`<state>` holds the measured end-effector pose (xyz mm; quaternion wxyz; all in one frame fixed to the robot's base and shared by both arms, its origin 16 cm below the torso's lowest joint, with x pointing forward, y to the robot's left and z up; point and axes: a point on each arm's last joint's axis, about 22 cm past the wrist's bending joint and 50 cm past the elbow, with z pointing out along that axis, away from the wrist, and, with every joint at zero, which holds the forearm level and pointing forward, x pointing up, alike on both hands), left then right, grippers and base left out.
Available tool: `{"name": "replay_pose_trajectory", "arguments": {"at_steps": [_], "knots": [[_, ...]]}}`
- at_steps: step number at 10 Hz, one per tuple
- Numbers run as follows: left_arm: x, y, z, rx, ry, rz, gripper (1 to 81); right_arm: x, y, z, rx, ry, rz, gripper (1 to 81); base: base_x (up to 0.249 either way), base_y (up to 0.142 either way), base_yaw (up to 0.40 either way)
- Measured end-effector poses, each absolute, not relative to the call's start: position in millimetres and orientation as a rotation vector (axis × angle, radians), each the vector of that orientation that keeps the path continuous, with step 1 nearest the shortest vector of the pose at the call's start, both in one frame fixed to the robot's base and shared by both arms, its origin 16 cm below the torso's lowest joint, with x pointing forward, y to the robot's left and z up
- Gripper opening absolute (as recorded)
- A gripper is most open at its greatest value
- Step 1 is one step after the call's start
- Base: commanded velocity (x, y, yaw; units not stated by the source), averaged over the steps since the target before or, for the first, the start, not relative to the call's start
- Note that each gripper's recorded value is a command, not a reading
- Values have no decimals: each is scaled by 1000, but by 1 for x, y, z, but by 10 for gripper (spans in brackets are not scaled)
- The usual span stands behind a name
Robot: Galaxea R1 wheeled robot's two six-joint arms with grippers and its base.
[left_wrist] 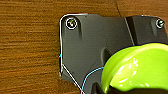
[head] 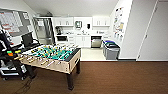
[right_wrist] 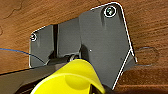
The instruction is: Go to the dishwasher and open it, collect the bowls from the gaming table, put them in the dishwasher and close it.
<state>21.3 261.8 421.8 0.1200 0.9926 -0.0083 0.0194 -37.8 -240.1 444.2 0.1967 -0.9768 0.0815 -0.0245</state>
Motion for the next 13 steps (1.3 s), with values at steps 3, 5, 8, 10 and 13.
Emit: {"name": "replay_pose_trajectory", "arguments": {"at_steps": [3, 5, 8, 10, 13], "knots": [[21, 264, 422, 2904, -24, 56, 10, -38, -235, 444, -2730, 228, -67, 10, 161, -68, 0], [21, 265, 422, 2906, -24, 56, 10, -38, -236, 444, -2730, 228, -67, 10, 162, -71, 0], [21, 260, 422, 2898, -25, 57, 10, -38, -237, 444, -2731, 228, -67, 10, 163, -75, 0], [21, 259, 422, 2897, -25, 56, 10, -38, -237, 444, -2731, 228, -68, 10, 166, -77, 0], [21, 259, 422, 2897, -25, 56, 10, -38, -237, 444, -2732, 229, -68, 10, 167, -77, 0]]}}
